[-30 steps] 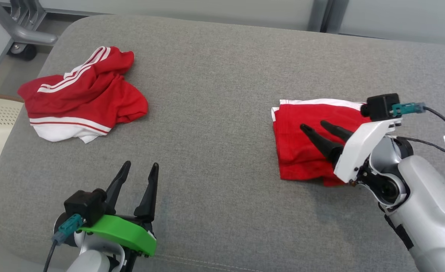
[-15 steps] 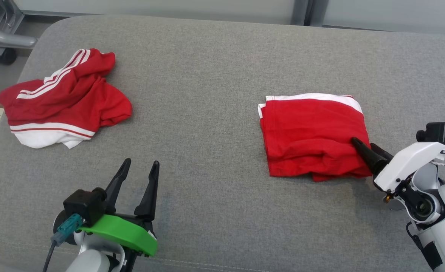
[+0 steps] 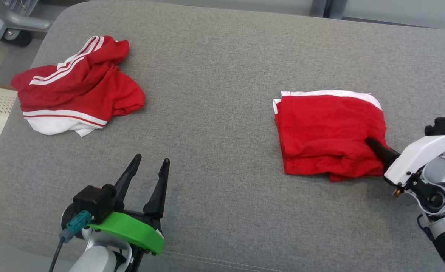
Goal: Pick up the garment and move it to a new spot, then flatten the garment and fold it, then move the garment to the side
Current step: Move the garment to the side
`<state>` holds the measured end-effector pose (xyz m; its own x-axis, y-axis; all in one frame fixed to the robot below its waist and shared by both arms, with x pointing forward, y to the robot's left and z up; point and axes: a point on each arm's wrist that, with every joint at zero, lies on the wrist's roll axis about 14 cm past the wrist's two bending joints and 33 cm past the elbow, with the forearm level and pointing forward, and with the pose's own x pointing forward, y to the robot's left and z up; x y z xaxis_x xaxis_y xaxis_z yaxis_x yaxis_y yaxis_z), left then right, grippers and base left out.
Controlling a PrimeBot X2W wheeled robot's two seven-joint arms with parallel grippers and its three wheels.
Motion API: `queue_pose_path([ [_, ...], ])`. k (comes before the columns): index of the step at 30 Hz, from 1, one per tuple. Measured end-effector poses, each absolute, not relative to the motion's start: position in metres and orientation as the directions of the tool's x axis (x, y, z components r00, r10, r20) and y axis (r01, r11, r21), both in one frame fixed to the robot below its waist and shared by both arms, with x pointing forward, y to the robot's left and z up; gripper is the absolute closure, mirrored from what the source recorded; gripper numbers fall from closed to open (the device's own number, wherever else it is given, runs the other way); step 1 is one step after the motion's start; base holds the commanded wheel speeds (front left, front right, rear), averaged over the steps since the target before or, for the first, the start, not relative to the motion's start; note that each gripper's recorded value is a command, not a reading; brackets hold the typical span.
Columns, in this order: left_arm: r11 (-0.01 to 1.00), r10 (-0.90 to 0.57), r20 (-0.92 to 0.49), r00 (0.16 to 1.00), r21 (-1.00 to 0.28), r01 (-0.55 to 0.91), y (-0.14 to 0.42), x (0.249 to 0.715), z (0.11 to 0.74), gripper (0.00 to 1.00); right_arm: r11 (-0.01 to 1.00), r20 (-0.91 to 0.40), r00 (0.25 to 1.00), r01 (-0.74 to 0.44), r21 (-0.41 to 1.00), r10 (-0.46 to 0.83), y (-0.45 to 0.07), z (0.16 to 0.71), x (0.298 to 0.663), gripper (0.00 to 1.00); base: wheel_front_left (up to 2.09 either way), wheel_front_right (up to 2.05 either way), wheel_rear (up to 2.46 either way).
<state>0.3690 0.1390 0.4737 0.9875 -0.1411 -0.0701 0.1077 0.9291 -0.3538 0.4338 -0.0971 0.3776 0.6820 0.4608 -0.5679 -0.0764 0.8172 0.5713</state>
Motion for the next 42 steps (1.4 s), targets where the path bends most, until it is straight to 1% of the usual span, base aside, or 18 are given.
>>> queue_pose_path([
  [3,0.932,-0.127,-0.073,0.989,-0.351,0.094,0.143,0.369,0.473,0.00,0.850,-0.590,0.673,-0.115,0.513,0.447,-0.109,0.379,0.445,1.00,0.00,0.00,0.00],
  [7,0.934,-0.112,-0.081,0.990,-0.348,0.077,0.149,0.369,0.471,0.00,0.907,-0.639,0.667,-0.144,0.395,0.384,-0.142,0.382,0.465,1.00,0.00,0.00,0.00],
  [12,0.938,-0.108,-0.084,0.991,-0.338,0.074,0.153,0.373,0.470,0.00,0.971,-0.666,0.710,-0.115,0.211,0.229,-0.197,0.397,0.501,1.00,0.00,0.00,0.00],
  [15,0.939,-0.107,-0.088,0.990,-0.337,0.072,0.154,0.377,0.468,0.00,0.990,-0.675,0.725,-0.096,0.101,0.139,-0.228,0.405,0.516,1.00,0.00,0.00,0.00],
  [19,0.941,-0.124,-0.091,0.988,-0.327,0.088,0.152,0.387,0.465,0.00,0.995,-0.709,0.705,-0.082,-0.053,0.020,-0.268,0.400,0.521,1.00,0.00,0.00,0.00],
  [21,0.941,-0.130,-0.086,0.988,-0.325,0.096,0.151,0.393,0.466,0.00,0.992,-0.713,0.700,-0.057,-0.114,-0.042,-0.288,0.400,0.524,1.00,0.00,0.00,0.00],
  [29,0.941,-0.155,-0.118,0.981,-0.321,0.110,0.145,0.409,0.449,0.00,0.974,-0.713,0.676,0.033,-0.226,-0.188,-0.344,0.395,0.531,1.00,0.00,0.00,0.00],
  [35,0.939,-0.175,-0.142,0.974,-0.320,0.122,0.141,0.417,0.438,0.00,0.958,-0.716,0.646,0.095,-0.269,-0.265,-0.372,0.384,0.521,1.00,0.00,0.00,0.00],
  [40,0.942,-0.169,-0.149,0.974,-0.314,0.116,0.144,0.420,0.435,0.00,0.940,-0.685,0.657,0.114,-0.323,-0.315,-0.389,0.390,0.522,1.00,0.00,0.00,0.00],
  [41,0.942,-0.170,-0.150,0.974,-0.315,0.116,0.144,0.420,0.435,0.00,0.935,-0.677,0.661,0.116,-0.334,-0.324,-0.391,0.390,0.522,0.73,0.00,0.00,0.00],
  [42,0.942,-0.170,-0.151,0.974,-0.315,0.116,0.143,0.420,0.434,0.00,0.931,-0.673,0.661,0.116,-0.346,-0.332,-0.393,0.390,0.521,0.14,0.00,0.00,0.00],
])
